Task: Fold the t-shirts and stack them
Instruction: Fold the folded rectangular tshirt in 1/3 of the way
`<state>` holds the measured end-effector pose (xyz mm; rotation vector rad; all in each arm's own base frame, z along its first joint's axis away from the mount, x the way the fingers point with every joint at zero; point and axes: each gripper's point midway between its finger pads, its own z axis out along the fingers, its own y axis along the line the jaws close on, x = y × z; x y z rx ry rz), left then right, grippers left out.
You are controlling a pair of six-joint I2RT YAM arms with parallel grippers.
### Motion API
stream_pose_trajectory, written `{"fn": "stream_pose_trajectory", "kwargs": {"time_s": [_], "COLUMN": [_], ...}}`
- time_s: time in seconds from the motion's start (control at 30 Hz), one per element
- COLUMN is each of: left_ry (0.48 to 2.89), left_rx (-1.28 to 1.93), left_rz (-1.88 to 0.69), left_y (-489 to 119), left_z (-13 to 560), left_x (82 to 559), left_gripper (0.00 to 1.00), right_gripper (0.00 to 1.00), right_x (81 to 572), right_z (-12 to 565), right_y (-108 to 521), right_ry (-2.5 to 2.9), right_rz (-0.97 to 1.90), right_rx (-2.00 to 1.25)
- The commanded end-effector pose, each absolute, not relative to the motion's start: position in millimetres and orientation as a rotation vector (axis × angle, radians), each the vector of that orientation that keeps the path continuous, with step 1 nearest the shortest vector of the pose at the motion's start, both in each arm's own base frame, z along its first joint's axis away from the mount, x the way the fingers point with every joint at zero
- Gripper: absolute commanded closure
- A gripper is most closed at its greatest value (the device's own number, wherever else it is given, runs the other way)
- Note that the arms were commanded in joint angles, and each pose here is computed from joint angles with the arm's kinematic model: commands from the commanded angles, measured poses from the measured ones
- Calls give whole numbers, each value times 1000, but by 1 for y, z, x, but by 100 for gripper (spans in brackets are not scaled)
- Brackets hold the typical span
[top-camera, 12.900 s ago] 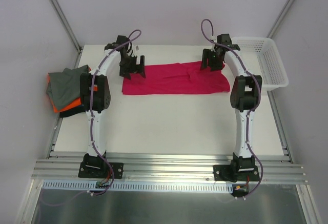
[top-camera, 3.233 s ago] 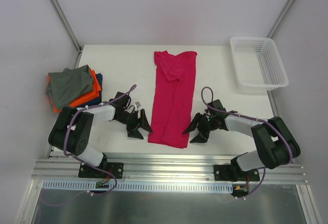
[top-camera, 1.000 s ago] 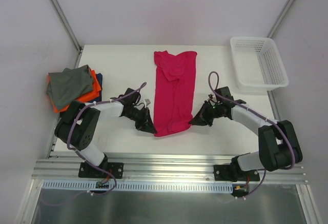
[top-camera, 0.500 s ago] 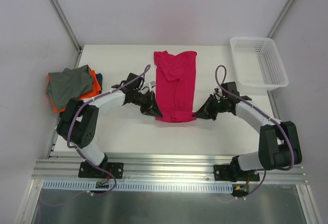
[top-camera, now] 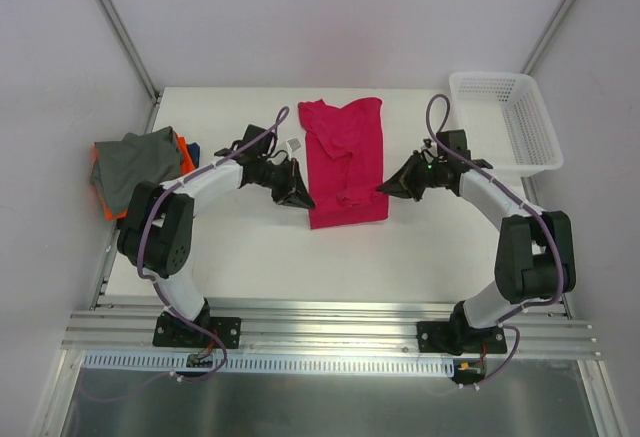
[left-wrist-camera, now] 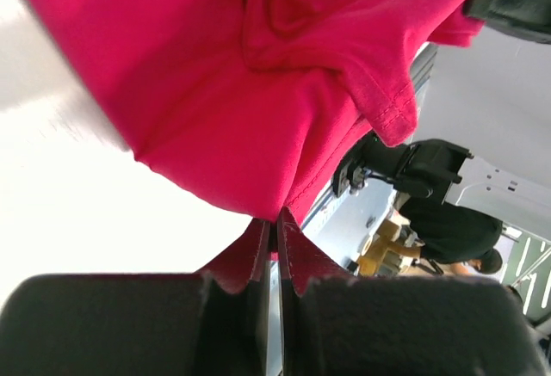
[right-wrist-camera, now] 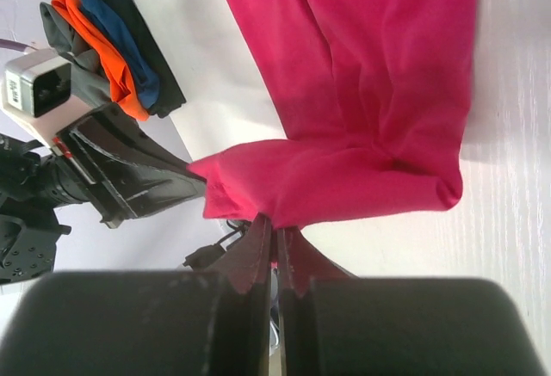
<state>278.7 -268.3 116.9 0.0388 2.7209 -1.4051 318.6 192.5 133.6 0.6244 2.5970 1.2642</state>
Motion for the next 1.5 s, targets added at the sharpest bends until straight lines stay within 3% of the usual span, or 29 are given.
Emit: {"fn": "stream_pose_trajectory", "kwargs": {"time_s": [0.0, 0.63, 1.4, 1.43, 1.47], "left_ry": [2675, 2573, 2585, 2585, 2588], "left_rx": [70, 107, 81, 74, 71], "left_rz": [-1358, -1279, -1134, -1118, -1105], "left_y": [-262, -261, -257, -255, -255], "left_z": [124, 135, 78, 77, 76], "left_x": [300, 389, 469, 471, 471], "left_gripper": [100, 100, 100, 100, 96], "right_gripper": [100, 100, 100, 99, 93], "right_x": [341, 397, 476, 476, 477], "right_z": [149, 143, 100, 100, 100], "right_y": [192, 196, 194, 195, 195], "right_ry": [2529, 2481, 2464, 2461, 2461], "right_rz": [1260, 1227, 1158, 1160, 1159], "right_rx": [579, 544, 561, 550, 546]}}
